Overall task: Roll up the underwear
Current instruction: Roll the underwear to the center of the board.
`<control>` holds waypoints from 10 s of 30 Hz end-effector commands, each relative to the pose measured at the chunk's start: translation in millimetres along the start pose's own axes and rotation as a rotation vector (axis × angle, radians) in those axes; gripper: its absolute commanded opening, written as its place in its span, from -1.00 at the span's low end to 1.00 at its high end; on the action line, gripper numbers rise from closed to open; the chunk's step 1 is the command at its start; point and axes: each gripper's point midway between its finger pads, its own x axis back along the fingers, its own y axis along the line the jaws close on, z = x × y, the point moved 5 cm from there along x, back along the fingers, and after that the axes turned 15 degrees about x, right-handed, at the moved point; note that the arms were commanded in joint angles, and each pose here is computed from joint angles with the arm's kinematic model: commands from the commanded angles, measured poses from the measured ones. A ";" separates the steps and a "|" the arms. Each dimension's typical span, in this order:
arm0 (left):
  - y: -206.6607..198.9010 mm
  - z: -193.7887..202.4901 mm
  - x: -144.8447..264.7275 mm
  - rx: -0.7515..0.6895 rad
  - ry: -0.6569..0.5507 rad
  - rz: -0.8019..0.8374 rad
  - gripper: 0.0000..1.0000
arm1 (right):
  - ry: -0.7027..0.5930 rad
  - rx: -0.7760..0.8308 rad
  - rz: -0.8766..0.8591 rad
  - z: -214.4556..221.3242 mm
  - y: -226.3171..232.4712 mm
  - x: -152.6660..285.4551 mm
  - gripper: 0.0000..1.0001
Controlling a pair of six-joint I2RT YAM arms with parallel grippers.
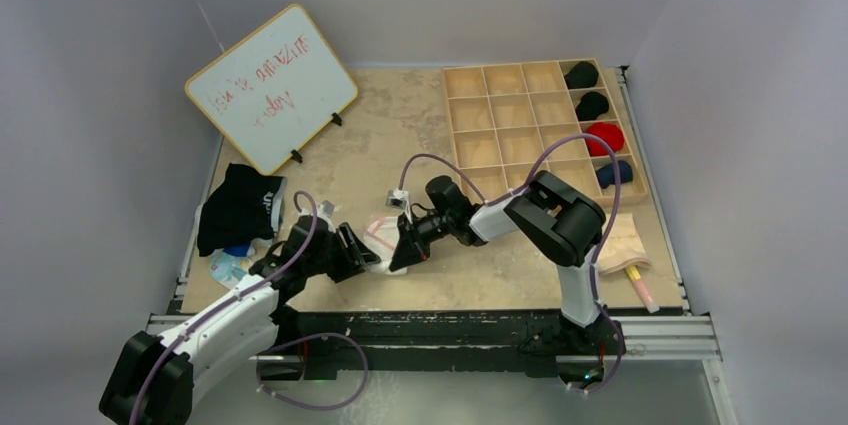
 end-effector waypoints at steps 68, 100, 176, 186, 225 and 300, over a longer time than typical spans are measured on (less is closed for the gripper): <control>1.8 -11.1 -13.9 0.061 0.002 -0.241 -0.36 | 0.241 0.946 0.340 14.9 27.4 1.5 -0.83; -4.8 4.2 23.6 0.029 -0.004 -0.005 0.23 | 0.133 -0.312 -0.094 16.6 -3.3 -1.6 -0.71; -2.7 -13.9 3.0 0.085 -0.083 -0.142 0.10 | 0.228 0.902 0.254 -4.5 28.6 -1.4 -0.85; -2.6 -14.3 -0.4 0.103 -0.095 -0.106 0.25 | 0.230 0.623 0.080 -7.9 57.1 -11.8 -0.82; -0.3 12.7 30.4 0.116 0.032 -0.013 0.19 | 0.179 -0.318 -0.002 26.0 6.8 -10.9 -0.64; -32.4 -7.1 35.2 0.070 -0.022 -0.092 0.11 | 0.178 0.443 0.141 17.6 51.8 -6.3 -0.82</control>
